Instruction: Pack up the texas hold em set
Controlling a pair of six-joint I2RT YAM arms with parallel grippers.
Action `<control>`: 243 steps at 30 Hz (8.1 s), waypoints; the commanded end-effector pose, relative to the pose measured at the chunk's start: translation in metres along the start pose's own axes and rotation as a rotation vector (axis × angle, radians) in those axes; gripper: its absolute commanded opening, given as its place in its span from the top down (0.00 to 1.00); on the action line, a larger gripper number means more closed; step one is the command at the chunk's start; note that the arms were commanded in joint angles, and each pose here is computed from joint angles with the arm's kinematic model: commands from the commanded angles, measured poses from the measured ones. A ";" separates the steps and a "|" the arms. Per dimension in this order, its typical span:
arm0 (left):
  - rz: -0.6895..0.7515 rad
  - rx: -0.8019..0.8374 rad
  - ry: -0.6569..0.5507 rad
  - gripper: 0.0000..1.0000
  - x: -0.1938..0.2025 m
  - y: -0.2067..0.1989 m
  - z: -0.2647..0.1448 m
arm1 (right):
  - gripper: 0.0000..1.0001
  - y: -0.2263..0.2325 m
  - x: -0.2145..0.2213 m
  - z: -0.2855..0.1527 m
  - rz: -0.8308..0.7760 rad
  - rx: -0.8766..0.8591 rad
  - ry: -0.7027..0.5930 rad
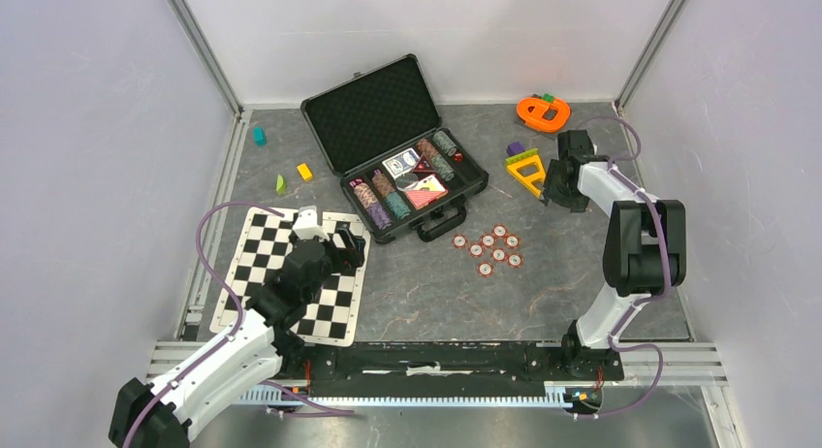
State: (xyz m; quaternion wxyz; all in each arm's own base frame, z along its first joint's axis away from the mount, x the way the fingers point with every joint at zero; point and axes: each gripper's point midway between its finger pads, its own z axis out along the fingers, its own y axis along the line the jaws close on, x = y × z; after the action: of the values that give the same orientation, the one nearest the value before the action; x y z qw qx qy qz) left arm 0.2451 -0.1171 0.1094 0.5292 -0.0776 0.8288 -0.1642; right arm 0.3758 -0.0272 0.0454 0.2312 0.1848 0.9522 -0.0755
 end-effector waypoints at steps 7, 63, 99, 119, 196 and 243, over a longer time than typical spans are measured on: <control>-0.005 0.040 -0.022 0.04 -0.011 -0.012 0.002 | 0.20 -0.039 -0.038 0.017 0.079 0.039 -0.016; -0.002 0.093 0.000 0.00 -0.007 -0.022 0.001 | 0.22 -0.052 -0.031 0.038 0.148 -0.013 0.059; -0.003 0.090 0.006 0.00 -0.006 -0.022 0.002 | 0.51 0.023 0.070 -0.033 -0.104 -0.190 0.016; 0.005 0.078 0.016 0.00 -0.002 -0.020 0.005 | 0.21 -0.031 -0.007 0.046 0.071 -0.020 0.084; 0.016 0.071 0.026 0.00 0.000 -0.019 0.007 | 0.26 0.085 0.094 -0.056 -0.393 -0.242 -0.033; 0.023 0.075 0.034 0.00 0.000 -0.020 0.007 | 0.59 0.124 0.067 -0.054 -0.396 -0.336 -0.009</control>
State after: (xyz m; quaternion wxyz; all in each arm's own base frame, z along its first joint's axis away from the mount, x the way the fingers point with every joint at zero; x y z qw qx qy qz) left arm 0.2411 -0.1312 0.0902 0.4917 -0.0517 0.8511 -0.1766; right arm 0.3292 0.1080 0.0521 0.2372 -0.0415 0.9704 0.0208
